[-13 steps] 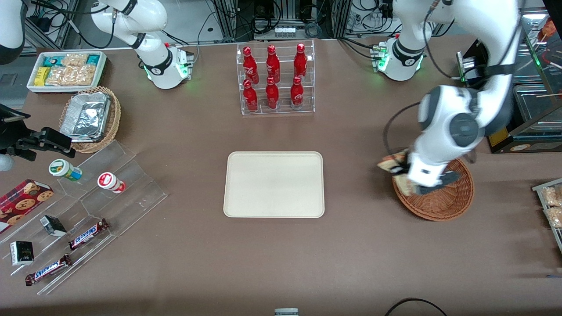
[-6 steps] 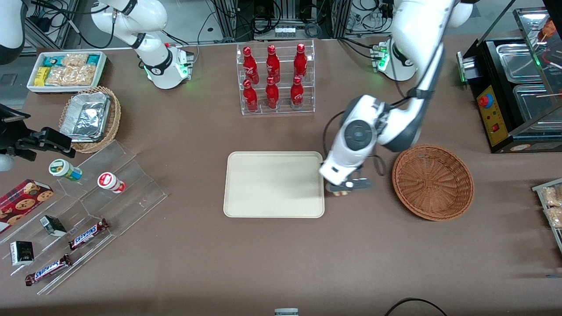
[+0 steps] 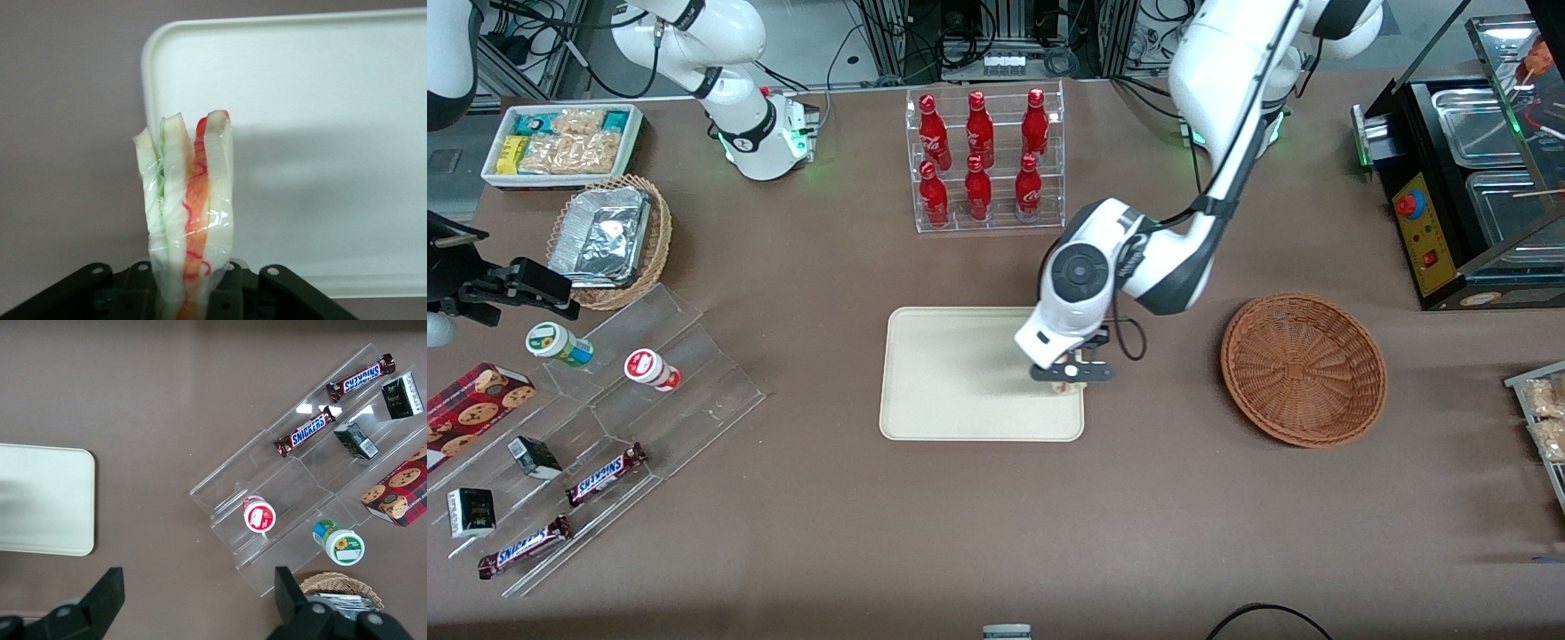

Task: Place sandwich from basket to tray
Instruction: 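Lift the sandwich and carry it with the left gripper over the tray, then lower the sandwich onto the cream tray and open the left gripper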

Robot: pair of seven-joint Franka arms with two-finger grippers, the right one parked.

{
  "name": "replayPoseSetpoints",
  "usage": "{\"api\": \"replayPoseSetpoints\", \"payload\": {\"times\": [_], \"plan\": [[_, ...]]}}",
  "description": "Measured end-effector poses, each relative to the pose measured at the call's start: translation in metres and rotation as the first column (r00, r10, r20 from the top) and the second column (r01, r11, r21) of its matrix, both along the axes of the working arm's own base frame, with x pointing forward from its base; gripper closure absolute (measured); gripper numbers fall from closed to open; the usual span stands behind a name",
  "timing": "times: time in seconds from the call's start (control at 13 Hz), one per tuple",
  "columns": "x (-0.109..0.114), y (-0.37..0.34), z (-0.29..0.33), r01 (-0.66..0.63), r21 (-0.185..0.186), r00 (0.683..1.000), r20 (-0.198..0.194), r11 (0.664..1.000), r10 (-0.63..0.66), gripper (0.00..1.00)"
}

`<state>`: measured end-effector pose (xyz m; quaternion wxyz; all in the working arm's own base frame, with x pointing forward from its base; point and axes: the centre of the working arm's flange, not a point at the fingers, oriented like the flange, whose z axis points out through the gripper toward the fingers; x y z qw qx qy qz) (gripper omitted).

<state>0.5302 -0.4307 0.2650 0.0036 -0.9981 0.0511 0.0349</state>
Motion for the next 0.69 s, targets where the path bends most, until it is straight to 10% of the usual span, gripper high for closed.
{"api": "replayPoseSetpoints", "payload": {"times": [0.69], "plan": [[0.007, -0.009, -0.051, 0.108, -0.017, 0.994, 0.017, 0.994, -0.107, 0.79]]}}
